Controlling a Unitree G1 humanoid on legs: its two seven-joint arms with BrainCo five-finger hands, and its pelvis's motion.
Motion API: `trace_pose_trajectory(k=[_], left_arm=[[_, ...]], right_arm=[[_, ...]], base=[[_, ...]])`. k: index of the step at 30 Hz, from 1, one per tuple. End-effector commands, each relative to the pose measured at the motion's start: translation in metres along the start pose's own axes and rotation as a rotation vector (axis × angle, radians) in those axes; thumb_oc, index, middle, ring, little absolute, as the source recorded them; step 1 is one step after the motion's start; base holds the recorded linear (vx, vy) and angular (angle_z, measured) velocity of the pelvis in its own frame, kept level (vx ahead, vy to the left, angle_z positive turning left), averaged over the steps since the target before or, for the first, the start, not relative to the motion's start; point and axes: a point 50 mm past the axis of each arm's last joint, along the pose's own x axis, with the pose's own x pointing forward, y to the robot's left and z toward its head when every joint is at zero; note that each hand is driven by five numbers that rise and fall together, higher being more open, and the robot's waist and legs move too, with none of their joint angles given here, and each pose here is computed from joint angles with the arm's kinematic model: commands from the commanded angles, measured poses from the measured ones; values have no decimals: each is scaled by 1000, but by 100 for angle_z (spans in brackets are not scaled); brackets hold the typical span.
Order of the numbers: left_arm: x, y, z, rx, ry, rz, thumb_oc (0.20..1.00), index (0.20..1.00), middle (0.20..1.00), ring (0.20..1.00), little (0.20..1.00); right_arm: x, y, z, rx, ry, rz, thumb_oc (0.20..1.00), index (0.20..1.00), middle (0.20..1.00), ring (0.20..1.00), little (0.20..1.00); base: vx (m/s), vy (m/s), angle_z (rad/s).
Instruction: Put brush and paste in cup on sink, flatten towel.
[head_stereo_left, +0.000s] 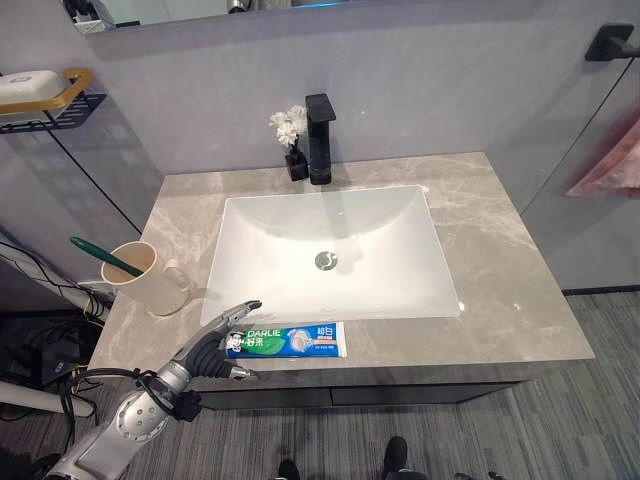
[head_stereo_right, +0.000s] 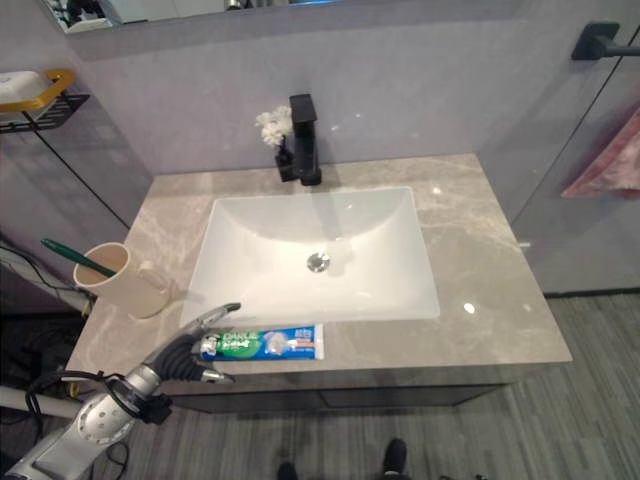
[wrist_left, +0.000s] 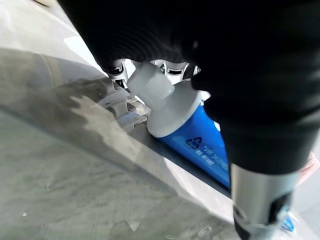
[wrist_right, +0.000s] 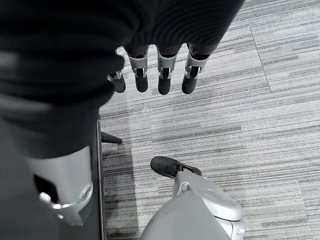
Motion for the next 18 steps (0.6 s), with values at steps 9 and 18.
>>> trace_pose_trajectory(k=[9,18], left_arm=[[5,1,6,-1,-38,-15,683,683,683,683,683],[1,-9,5,7,-31,-76,492,492,492,492,492]], right_arm=[[4,12,23,-7,-54,22,1000,1000,1000,1000,1000],[5,12,26,-26,-60,20,1000,1000,1000,1000,1000]], base=[[0,0,0],[0,0,0]])
